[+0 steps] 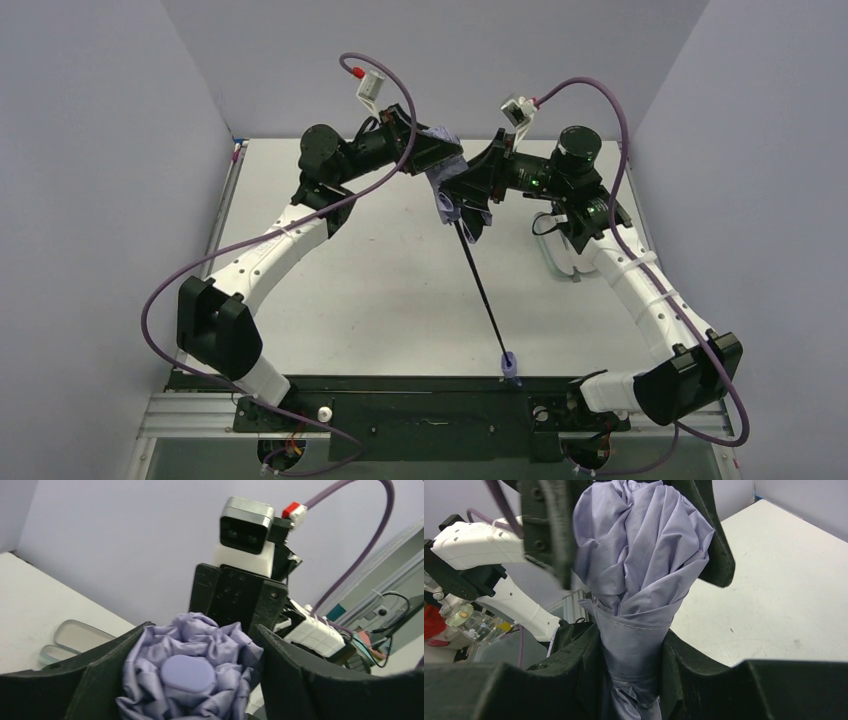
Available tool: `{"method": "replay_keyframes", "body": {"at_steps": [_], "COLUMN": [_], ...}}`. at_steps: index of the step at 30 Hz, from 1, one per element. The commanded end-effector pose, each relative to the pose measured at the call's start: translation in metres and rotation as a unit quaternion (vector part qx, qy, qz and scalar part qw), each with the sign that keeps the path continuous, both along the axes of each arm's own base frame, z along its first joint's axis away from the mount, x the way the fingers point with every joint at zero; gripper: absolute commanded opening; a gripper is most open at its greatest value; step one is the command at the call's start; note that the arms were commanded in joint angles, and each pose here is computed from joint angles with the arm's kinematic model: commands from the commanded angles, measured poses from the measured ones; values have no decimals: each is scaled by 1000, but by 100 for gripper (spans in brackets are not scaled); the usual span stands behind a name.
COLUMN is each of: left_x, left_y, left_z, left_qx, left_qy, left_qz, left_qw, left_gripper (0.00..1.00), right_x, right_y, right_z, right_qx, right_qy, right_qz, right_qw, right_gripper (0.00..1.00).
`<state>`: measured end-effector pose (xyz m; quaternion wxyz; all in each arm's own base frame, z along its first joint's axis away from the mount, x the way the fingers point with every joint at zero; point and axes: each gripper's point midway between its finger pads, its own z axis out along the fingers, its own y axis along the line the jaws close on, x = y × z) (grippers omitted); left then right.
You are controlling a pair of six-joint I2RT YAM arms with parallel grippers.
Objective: Open the umbrella
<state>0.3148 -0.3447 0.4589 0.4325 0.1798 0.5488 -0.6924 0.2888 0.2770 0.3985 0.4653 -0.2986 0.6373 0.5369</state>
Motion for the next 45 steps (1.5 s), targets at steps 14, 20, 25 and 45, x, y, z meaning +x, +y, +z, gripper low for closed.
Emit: {"method": "replay_keyframes", "body": {"at_steps": [14, 20, 25, 45], "left_x": [39, 48, 49, 31], "left_y": [34, 42, 39, 36], "left_z": [24, 19, 13, 29], "left_qx": [-41, -9, 19, -4], "left_qy": [53, 66, 79, 47], "left_qz": [145, 227, 264, 246], "left_qw": [987, 972, 961, 968], "left_gripper": [0, 0, 0, 0], "right_x": [32, 37, 30, 21], "right_y": [-59, -77, -58, -17], "right_z": [24, 50, 52, -3], "right_qx": [-85, -111, -164, -199], "right_qy": [-98, -161, -218, -196], "right_qz": [-194, -285, -293, -225], "right_qw": [972, 938, 916, 934], "right_gripper": [66, 60, 49, 63]}}
